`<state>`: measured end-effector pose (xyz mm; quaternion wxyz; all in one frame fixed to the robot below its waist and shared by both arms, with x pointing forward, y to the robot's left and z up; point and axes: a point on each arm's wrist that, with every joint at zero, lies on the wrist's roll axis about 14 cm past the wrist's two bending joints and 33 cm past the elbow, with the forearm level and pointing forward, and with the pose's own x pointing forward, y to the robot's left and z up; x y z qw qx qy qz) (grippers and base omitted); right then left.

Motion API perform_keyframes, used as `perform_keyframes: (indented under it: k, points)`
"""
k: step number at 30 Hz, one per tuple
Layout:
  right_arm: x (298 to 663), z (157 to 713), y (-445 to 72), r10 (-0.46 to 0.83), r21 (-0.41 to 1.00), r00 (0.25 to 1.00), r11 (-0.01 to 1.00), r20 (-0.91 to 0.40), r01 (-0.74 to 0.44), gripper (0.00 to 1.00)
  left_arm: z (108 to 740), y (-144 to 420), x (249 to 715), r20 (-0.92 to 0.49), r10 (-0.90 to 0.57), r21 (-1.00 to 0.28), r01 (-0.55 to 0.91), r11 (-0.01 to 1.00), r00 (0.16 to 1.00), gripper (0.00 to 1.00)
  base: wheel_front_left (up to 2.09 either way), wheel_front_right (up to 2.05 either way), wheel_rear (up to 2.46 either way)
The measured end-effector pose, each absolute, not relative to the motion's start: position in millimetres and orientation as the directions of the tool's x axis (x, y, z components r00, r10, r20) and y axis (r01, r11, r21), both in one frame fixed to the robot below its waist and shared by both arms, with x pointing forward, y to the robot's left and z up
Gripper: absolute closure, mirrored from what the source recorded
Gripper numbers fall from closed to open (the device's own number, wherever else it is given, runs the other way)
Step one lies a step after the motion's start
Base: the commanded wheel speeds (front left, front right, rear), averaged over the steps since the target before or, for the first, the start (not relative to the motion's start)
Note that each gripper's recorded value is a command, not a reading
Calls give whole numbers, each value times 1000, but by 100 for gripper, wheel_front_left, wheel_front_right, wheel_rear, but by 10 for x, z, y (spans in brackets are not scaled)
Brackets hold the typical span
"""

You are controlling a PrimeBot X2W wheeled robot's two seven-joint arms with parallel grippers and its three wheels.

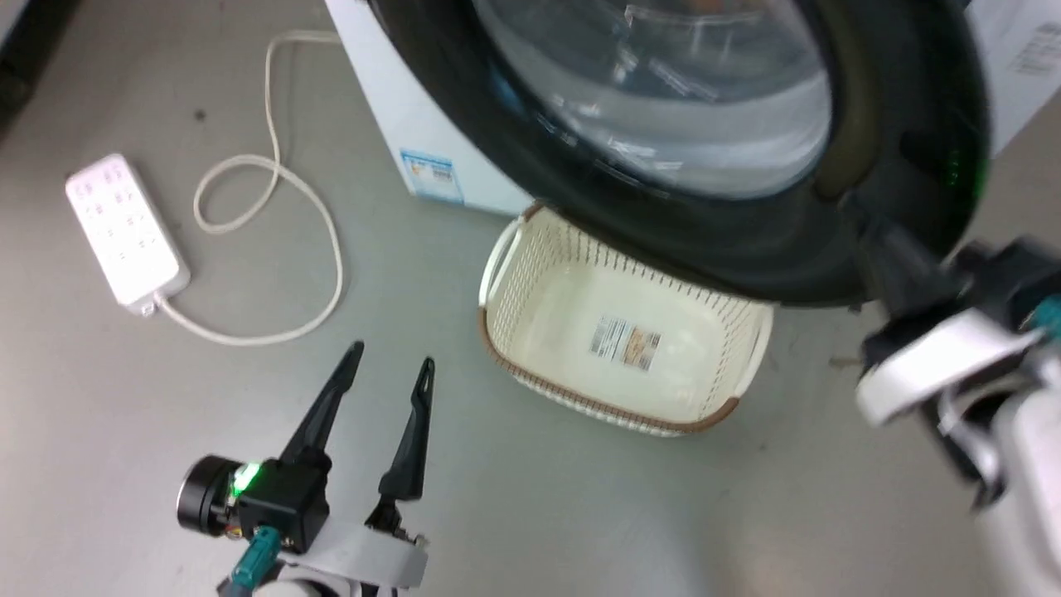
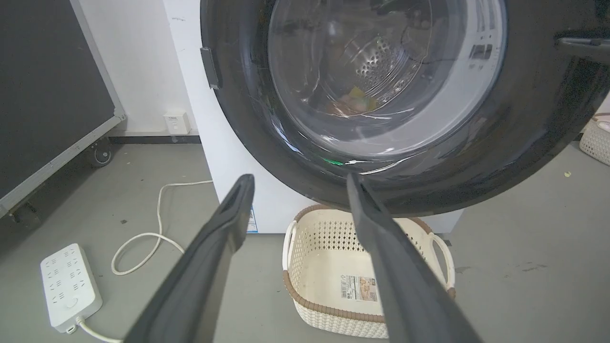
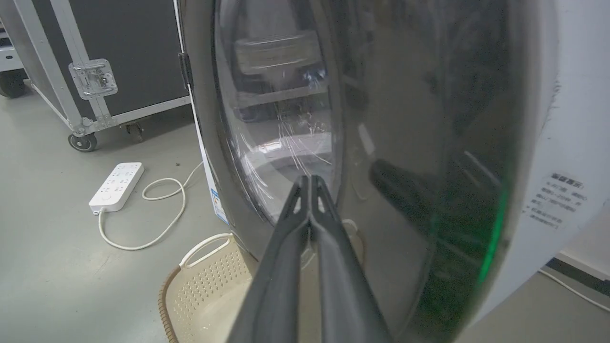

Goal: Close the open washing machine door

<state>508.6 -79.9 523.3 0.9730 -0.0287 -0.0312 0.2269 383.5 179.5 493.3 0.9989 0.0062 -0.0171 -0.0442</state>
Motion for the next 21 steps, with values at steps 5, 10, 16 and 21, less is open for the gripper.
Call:
perform_keyframes:
  k: [5, 10, 16, 21]
  points:
    - [5517, 5122, -917, 416, -46, 909, 909, 23, -415, 100, 4811, 1824, 3952, 5, -71, 6, 71, 997, 997, 0, 0, 0, 0]
    - [5863, 5096, -1124, 357, -31, 934, 934, 12, -356, 100, 4708, 1877, 3969, -25, -57, 8, 58, 998, 998, 0, 0, 0, 0]
    - [6196, 5106, -1290, 300, -21, 954, 954, -3, -300, 100, 4649, 1901, 4031, -36, -45, 3, 46, 999, 998, 0, 0, 0, 0]
    - [6397, 5113, -1413, 252, 1, 968, 968, -12, -252, 100, 4608, 1918, 4047, -46, -41, 3, 42, 999, 998, 0, 0, 0, 0]
